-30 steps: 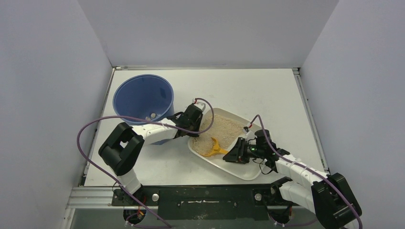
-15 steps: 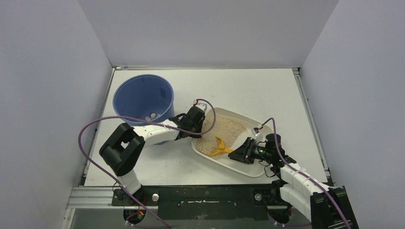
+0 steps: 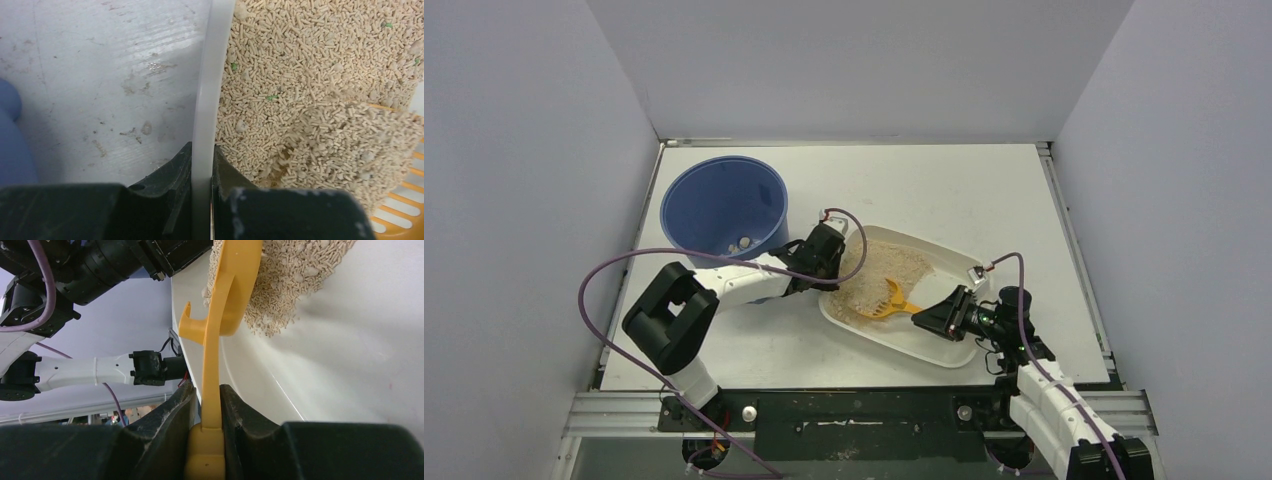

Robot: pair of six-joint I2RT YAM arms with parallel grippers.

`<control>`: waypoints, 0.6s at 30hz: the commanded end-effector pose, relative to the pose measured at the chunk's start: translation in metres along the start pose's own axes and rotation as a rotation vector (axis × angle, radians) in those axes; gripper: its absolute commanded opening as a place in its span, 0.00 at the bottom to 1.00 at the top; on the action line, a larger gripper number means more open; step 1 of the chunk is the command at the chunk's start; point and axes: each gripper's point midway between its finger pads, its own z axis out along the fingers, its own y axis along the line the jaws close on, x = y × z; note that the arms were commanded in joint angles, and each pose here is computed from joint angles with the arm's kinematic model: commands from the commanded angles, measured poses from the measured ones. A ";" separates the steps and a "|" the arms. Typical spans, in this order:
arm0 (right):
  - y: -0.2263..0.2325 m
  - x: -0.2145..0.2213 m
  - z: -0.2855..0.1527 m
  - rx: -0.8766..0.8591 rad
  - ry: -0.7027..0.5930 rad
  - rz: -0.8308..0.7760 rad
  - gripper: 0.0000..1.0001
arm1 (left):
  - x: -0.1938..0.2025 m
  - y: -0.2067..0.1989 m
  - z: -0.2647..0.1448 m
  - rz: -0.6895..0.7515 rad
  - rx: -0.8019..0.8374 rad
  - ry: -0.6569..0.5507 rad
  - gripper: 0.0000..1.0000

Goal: Clean the litter box

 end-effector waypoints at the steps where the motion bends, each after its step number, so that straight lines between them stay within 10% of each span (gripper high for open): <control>1: 0.022 -0.006 -0.004 -0.084 -0.011 -0.100 0.00 | -0.028 0.024 -0.014 -0.035 -0.070 -0.097 0.00; 18: 0.044 -0.032 -0.016 -0.256 -0.258 -0.216 0.00 | -0.038 0.017 -0.017 -0.082 -0.009 -0.085 0.00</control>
